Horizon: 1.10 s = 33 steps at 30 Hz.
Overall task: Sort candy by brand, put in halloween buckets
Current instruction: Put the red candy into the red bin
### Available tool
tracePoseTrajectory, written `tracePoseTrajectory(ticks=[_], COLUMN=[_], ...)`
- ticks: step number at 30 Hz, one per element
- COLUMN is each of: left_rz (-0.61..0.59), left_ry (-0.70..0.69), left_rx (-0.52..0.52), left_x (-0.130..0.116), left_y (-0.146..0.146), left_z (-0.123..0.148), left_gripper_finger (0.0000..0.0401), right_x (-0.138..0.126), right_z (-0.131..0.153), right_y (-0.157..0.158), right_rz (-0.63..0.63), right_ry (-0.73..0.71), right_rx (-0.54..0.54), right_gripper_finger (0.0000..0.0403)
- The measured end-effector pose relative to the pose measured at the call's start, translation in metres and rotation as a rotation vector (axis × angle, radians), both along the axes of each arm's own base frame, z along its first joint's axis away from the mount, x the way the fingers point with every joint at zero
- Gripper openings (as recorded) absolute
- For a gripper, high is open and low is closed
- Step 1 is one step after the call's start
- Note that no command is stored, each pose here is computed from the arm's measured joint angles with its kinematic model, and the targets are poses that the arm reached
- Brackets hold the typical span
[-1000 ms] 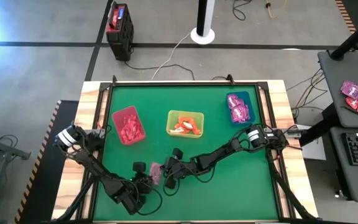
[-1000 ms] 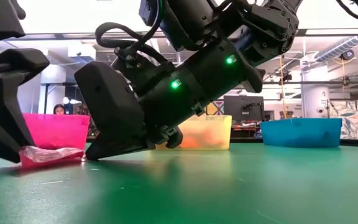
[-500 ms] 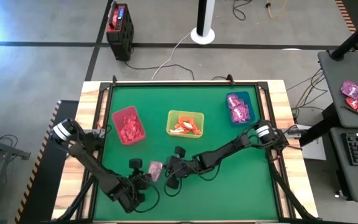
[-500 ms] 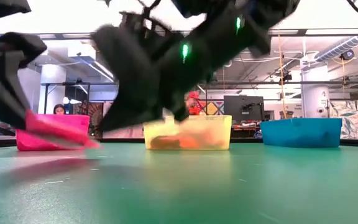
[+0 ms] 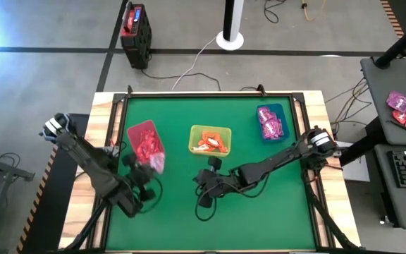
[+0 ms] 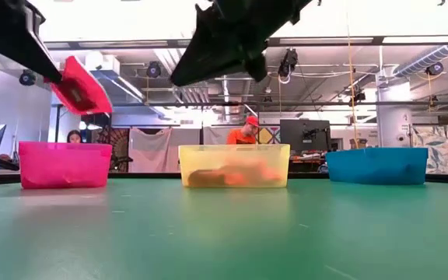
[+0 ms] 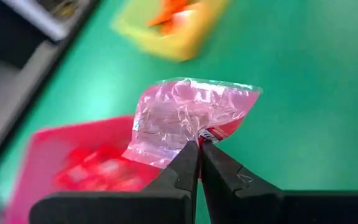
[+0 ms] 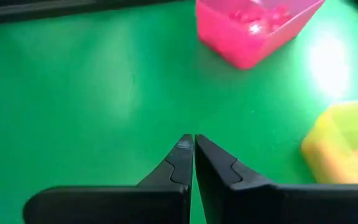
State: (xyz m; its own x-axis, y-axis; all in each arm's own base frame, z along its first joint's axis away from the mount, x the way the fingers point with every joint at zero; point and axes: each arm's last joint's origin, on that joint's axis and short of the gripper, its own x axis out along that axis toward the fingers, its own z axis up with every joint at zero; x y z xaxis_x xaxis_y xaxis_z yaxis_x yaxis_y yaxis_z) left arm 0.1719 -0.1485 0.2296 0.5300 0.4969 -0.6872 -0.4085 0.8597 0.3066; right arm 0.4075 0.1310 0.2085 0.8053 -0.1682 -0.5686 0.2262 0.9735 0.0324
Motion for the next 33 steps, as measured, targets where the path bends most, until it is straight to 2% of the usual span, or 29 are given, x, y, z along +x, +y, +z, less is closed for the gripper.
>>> tracePoseTrajectory(ticks=[6, 10, 14, 21, 25, 31, 33], left_rz=[0.292, 0.339, 0.403, 0.388, 0.366, 0.371, 0.370], left_ry=[0.068, 0.164, 0.274, 0.318, 0.340, 0.267, 0.219], left_rx=[0.057, 0.073, 0.040, -0.012, -0.087, -0.128, -0.100], left_x=[-0.018, -0.019, -0.019, -0.019, -0.017, -0.018, -0.017], left_y=[0.047, 0.067, 0.086, 0.103, 0.106, 0.114, 0.115], left_z=[0.017, 0.015, 0.008, -0.003, -0.002, 0.005, 0.007], left_gripper_finger=[0.0000, 0.0000, 0.0000, 0.0000, 0.0000, 0.0000, 0.0000], right_x=[-0.002, -0.001, 0.000, 0.000, 0.000, -0.001, -0.001], right_z=[0.002, -0.005, -0.007, -0.007, -0.007, -0.007, -0.007], right_y=[0.000, 0.000, 0.000, 0.000, 0.000, 0.000, 0.000], right_rz=[-0.022, -0.024, -0.030, -0.030, -0.029, -0.028, -0.028], right_ry=[-0.002, 0.019, 0.021, 0.021, 0.022, 0.023, 0.023], right_rx=[-0.030, -0.035, -0.029, -0.029, -0.031, -0.032, -0.032], right_gripper_finger=[0.0009, 0.0009, 0.0009, 0.0009, 0.0009, 0.0009, 0.0009])
